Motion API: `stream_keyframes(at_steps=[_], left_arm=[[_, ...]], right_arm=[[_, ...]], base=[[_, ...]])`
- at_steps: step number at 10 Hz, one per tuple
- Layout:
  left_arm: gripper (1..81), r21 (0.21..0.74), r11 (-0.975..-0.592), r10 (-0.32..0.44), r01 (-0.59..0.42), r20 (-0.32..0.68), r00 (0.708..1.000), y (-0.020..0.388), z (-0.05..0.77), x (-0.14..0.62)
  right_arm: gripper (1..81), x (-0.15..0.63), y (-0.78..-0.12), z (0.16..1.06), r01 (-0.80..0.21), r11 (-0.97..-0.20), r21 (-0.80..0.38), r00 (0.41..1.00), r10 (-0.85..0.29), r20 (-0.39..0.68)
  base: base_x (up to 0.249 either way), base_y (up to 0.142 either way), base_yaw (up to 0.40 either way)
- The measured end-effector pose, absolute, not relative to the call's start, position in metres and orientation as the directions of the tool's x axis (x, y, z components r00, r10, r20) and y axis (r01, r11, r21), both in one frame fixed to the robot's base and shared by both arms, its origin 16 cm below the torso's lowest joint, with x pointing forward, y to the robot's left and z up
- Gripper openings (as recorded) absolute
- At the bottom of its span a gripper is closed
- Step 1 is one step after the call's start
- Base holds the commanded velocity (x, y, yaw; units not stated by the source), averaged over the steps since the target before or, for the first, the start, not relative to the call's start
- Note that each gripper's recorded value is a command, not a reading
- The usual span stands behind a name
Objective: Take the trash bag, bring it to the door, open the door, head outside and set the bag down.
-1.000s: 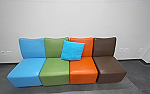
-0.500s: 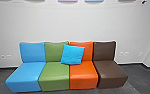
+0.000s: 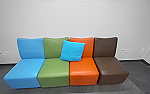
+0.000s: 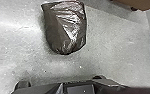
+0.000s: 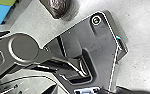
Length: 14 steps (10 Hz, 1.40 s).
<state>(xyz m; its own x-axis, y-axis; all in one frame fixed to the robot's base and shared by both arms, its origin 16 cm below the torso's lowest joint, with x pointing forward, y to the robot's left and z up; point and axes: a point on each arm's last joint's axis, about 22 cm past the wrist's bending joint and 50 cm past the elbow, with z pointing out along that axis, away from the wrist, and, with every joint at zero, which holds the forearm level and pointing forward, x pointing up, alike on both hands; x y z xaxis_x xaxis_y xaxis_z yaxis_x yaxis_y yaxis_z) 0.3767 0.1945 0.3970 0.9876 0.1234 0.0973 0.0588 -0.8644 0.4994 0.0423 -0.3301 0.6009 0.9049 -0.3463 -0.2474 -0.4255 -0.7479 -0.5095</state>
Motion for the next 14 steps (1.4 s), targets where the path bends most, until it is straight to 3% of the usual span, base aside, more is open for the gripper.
stream_keyframes(at_steps=[5,14], left_arm=[[81.1,0.512,-0.854,0.129,0.093,0.035,0.991,0.19,0.348,0.398],[81.1,0.57,-0.819,0.158,0.065,0.115,0.981,0.172,0.352,0.555]], right_arm=[[81.1,0.054,-0.342,0.596,-0.473,-0.749,-0.464,0.877,-0.351,-0.328],[81.1,0.097,-0.341,0.537,-0.429,-0.74,-0.518,0.903,-0.35,-0.249]], base=[[0.0,0.0,0.0],[0.0,0.0,0.0]])
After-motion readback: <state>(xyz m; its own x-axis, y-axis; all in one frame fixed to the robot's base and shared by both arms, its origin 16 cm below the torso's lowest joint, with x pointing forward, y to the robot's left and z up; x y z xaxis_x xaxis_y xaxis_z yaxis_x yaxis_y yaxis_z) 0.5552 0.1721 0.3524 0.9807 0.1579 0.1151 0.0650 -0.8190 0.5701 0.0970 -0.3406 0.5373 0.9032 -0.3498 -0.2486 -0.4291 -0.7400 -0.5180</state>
